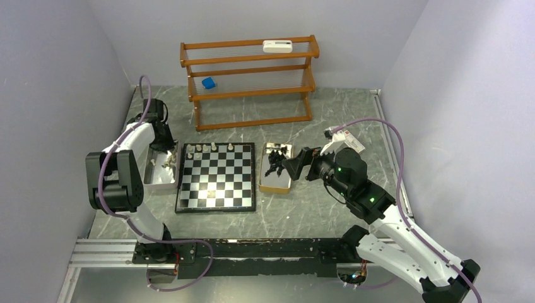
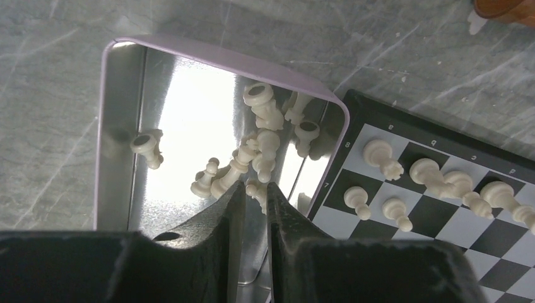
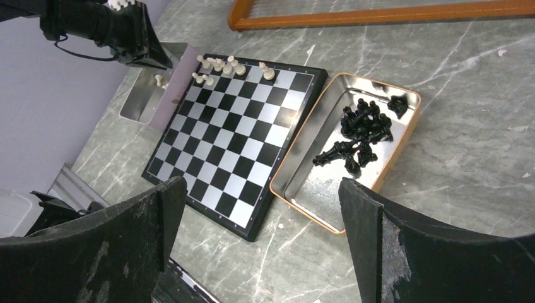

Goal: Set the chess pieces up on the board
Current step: Pick up the chess piece from the storage box.

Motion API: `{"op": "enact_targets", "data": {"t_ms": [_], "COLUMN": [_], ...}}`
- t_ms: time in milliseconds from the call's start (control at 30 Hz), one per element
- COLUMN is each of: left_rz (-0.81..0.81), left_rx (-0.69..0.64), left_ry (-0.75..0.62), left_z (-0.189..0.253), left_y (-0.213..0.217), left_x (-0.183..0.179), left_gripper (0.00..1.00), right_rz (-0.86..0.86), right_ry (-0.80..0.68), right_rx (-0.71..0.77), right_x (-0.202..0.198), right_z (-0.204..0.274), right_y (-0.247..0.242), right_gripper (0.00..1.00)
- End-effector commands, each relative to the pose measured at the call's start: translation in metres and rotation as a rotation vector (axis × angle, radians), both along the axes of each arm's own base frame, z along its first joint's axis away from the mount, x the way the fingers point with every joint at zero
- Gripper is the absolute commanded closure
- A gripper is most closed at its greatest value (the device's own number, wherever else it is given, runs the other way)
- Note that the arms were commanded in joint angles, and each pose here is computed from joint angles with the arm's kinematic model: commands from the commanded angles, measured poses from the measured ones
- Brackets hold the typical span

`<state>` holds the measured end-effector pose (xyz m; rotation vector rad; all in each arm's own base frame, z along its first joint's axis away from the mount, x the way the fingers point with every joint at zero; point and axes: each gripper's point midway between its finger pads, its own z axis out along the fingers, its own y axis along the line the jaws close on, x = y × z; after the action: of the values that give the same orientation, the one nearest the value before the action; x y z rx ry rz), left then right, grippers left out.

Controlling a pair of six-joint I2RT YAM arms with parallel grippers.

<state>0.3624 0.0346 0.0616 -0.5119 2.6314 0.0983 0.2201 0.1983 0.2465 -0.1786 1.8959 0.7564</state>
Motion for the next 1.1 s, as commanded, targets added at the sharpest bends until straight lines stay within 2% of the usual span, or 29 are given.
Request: {"op": "enact_targets", "data": {"t_ms": [0,1067], "left_rz": [-0.020,-0.027], "left_rx": [-0.028,-0.035], "left_ry": [-0.004,0.075], "left_z": [-0.010,-0.035], "left_y": [-0.005,-0.006], "left_x": [0.005,-0.002], "left_gripper": [0.76,0.76], "right_rz": [-0.003,-0.023], "right_ry": [-0.025,-0.036], "right_rx": [0.016,0.014], "right_x": [0.002,0.002], "right_z": [0.009,0.009], "right_y": [0.001,-0.004], "right_gripper": [0.05,0.05]}}
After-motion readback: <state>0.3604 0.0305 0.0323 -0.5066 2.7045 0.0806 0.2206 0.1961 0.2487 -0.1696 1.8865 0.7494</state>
